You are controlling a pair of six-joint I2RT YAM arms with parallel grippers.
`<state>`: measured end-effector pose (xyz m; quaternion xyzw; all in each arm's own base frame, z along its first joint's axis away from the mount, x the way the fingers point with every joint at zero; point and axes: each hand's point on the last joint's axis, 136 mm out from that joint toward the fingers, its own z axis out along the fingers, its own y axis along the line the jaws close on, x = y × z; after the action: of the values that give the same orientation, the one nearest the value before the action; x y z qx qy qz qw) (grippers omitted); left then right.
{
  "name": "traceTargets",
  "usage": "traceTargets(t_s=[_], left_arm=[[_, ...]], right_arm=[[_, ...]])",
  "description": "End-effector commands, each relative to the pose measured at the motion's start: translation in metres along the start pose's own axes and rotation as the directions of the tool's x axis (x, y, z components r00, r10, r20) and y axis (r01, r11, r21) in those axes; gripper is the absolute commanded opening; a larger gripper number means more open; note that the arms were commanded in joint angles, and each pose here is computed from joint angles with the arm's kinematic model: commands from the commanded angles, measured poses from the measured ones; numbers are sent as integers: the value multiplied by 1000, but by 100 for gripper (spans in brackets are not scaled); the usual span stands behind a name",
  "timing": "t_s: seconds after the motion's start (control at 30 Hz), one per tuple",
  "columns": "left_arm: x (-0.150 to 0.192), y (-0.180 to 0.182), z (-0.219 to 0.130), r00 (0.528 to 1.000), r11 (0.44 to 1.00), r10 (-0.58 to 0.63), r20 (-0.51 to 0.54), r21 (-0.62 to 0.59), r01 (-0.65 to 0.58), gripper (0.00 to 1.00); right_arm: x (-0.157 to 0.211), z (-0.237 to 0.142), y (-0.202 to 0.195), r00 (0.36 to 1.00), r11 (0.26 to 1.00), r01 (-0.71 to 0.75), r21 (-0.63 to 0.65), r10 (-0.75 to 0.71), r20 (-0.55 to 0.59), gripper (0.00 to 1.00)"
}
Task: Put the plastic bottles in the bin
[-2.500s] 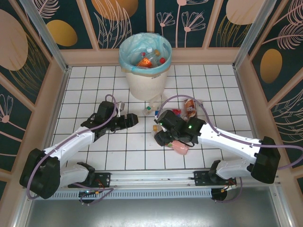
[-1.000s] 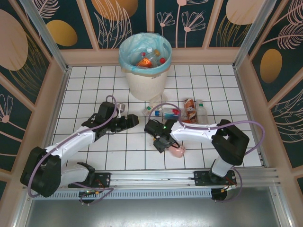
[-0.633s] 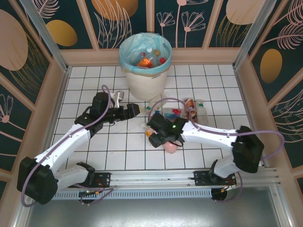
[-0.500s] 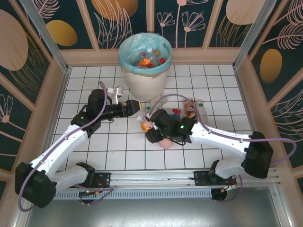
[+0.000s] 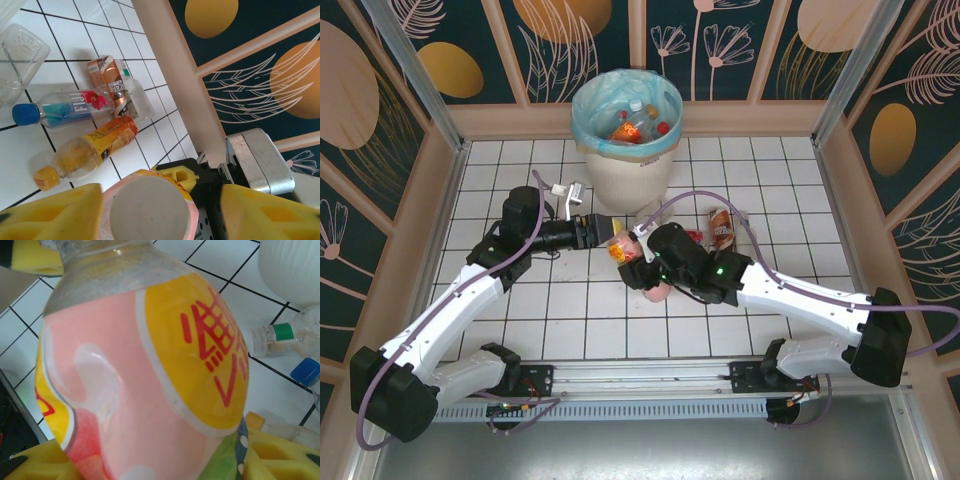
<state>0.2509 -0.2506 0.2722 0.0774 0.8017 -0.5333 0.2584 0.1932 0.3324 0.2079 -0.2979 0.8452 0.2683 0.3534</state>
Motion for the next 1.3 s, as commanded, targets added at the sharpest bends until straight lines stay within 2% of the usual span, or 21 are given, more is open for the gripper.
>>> traceTargets(t_s=[0.0,0.03,0.2,0.37,0.4,0.47,0.5,0.53,0.57,0.7,0.8,0.9,0.97,1.07,1.17,1.23,1.27], left_arm=[[0,-3,-1,1000,1000,21,4,23,-21,50],[1,0,0,1000,1000,15,5,11,-15,46],[-2,11,1,1000,999,0,22,-38,1,42],[-5,17,4,1000,998,-8,26,-67,10,22],[-7,16,4,999,998,-6,33,-69,8,18],[-18,8,1,998,998,13,58,-67,-10,8],[-23,3,0,997,998,26,71,-67,-21,6],[-32,-5,-4,995,997,44,93,-72,-38,4],[-45,-19,-9,990,995,75,119,-70,-67,0],[-96,-67,-33,947,978,200,252,-107,-178,0],[-142,-94,-55,868,943,320,379,-211,-256,0],[-188,-106,-73,772,893,426,471,-353,-278,0],[-218,-117,-86,700,859,489,520,-429,-280,0],[-255,-133,-99,597,814,562,572,-512,-276,0],[-287,-139,-114,496,777,609,619,-593,-213,0],[-303,-140,-111,457,759,632,626,-618,-203,0],[-311,-136,-106,451,748,642,619,-635,-193,0]], right_arm=[[-13,-10,9,998,999,-15,-46,18,68,48],[-12,-10,9,998,999,-15,-48,18,68,48],[-11,-12,12,998,997,-8,-70,13,66,48],[-12,-13,12,997,998,-7,-69,12,73,51],[-14,-14,12,997,998,-6,-64,11,78,54],[-22,-16,7,995,999,-12,-31,15,97,69],[-25,-18,4,994,1000,-16,-6,16,104,73],[-33,-22,-1,992,999,-25,31,21,123,81],[-43,-28,-7,988,997,-38,71,27,150,85],[-84,-60,-11,965,990,-43,131,8,260,91],[-114,-92,-17,929,980,-51,190,-23,370,92],[-132,-126,-46,873,929,-160,335,-25,487,92],[-138,-148,-61,827,892,-238,384,-20,561,92],[-141,-165,-67,779,886,-282,368,-13,627,92],[-141,-172,-65,755,896,-291,335,0,656,92],[-142,-173,-62,752,907,-283,313,8,659,92],[-144,-173,-59,752,912,-281,299,15,659,92]])
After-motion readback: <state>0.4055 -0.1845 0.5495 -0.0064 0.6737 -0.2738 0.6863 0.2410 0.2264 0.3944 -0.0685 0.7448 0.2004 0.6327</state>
